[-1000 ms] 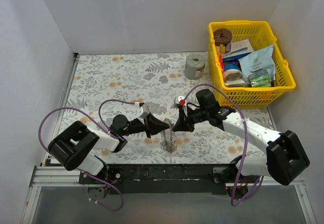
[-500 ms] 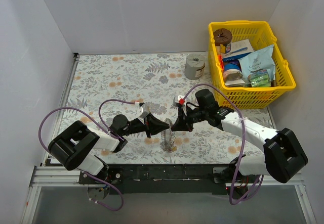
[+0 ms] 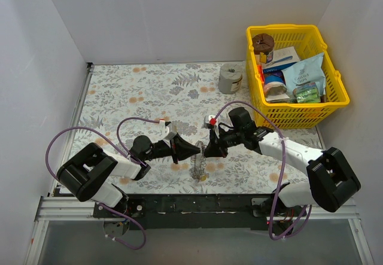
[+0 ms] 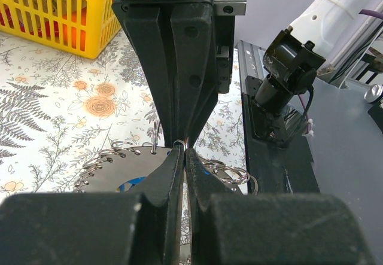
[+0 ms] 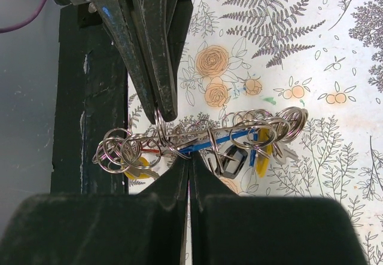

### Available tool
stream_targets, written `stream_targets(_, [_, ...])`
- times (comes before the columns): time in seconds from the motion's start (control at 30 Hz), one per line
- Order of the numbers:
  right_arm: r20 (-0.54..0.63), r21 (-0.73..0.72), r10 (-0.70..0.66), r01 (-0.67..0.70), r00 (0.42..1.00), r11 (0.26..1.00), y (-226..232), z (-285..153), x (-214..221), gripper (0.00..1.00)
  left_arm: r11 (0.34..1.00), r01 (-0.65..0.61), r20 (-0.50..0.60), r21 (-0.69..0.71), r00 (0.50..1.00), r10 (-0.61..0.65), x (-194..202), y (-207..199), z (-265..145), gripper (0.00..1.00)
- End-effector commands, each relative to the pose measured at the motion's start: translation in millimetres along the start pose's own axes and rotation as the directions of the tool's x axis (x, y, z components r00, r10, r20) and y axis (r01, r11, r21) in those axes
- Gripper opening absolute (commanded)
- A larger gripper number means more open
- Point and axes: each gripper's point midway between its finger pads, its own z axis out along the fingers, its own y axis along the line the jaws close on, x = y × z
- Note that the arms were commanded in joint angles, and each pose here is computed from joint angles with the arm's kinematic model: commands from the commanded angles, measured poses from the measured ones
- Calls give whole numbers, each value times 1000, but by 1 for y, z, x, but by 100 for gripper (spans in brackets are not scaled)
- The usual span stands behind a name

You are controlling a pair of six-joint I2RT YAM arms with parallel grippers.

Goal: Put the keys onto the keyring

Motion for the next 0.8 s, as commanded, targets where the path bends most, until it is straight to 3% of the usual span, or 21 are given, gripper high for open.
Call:
stream_targets(0.0, [11, 9, -39, 39, 999, 999, 1, -1, -6, 1, 947, -311, 302, 77, 913, 275, -79, -34, -4, 0])
stream_targets(0.1, [13, 42, -74, 73, 997, 996, 3, -9, -15, 3, 948, -312, 295, 65, 913, 280, -77, -32, -7, 0])
stream_targets(0.33, [40, 114, -148, 143, 988, 983, 7, -25, -34, 35, 947, -316, 280, 57, 916, 289, -74, -29, -13, 0])
stream_targets(0.53, [58, 113, -177, 170, 982, 979, 10, -27, -38, 55, 944, -323, 269, 61, 916, 296, -74, -29, -14, 0])
stream_targets(0.77, [97, 83, -183, 175, 978, 981, 14, -25, -51, 59, 943, -324, 268, 76, 918, 293, -75, -31, -14, 0])
